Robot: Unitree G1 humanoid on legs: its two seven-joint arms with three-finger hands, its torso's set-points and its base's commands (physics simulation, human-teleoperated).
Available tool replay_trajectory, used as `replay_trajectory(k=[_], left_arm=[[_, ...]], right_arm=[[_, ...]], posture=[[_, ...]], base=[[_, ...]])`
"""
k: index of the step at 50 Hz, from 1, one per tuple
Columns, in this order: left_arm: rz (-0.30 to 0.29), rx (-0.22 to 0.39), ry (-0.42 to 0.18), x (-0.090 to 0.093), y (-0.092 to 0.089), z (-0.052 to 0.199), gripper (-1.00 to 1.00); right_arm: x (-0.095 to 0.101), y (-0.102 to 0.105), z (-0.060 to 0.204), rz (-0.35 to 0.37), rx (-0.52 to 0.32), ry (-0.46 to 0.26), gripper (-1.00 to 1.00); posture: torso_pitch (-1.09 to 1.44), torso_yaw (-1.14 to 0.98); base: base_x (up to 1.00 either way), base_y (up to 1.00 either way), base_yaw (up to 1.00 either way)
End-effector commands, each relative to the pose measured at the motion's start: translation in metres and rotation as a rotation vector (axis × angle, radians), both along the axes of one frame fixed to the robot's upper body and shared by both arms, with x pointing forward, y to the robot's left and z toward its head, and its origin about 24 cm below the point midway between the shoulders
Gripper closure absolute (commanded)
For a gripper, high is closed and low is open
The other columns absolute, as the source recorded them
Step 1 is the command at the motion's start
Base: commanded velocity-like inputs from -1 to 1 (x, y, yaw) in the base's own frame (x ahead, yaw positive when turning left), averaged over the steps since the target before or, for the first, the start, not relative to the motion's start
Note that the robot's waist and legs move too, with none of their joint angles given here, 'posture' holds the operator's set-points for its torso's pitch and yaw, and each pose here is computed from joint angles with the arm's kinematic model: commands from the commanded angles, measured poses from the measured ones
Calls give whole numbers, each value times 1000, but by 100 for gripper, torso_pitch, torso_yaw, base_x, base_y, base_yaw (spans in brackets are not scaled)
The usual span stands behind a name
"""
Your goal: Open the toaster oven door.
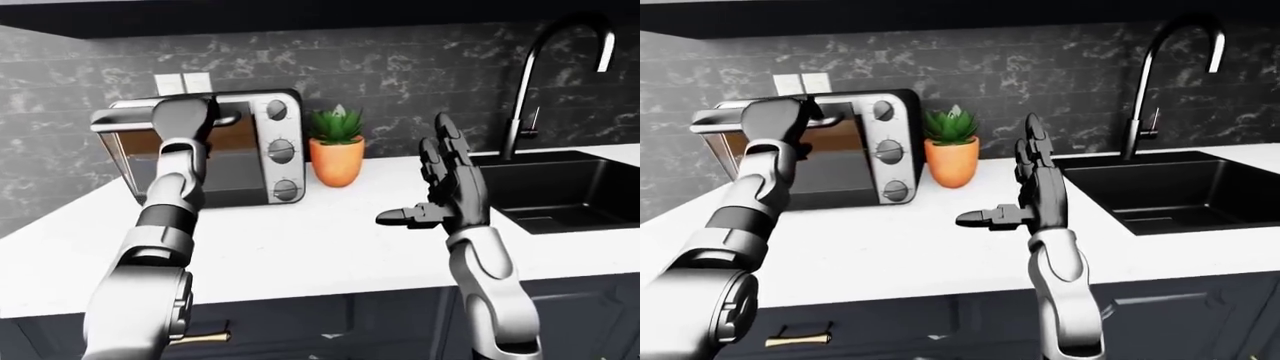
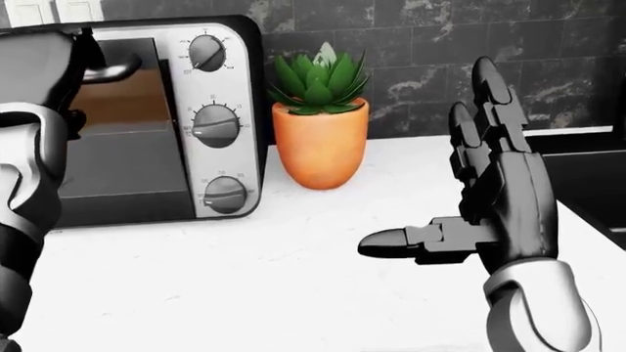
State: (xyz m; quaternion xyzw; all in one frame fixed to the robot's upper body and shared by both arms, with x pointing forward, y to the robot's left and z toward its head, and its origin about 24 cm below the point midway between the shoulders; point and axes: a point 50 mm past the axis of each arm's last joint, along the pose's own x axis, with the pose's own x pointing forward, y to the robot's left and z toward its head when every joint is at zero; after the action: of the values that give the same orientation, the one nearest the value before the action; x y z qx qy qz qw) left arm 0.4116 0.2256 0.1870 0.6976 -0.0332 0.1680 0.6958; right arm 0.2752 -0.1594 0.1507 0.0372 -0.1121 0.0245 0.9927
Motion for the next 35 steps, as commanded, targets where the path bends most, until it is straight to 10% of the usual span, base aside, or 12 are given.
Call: replay_trajectory(k=[1, 35], left_arm=[[90, -28, 68, -3, 16, -6, 0], [55, -79, 26, -54, 14, -8, 1]], right_arm=[[-1, 2, 16, 8, -2, -83, -100], [-1, 3, 14, 11, -1, -80, -100]], posture=[[-55, 0], [-55, 0]], base=[[0, 0, 0], [0, 0, 0]])
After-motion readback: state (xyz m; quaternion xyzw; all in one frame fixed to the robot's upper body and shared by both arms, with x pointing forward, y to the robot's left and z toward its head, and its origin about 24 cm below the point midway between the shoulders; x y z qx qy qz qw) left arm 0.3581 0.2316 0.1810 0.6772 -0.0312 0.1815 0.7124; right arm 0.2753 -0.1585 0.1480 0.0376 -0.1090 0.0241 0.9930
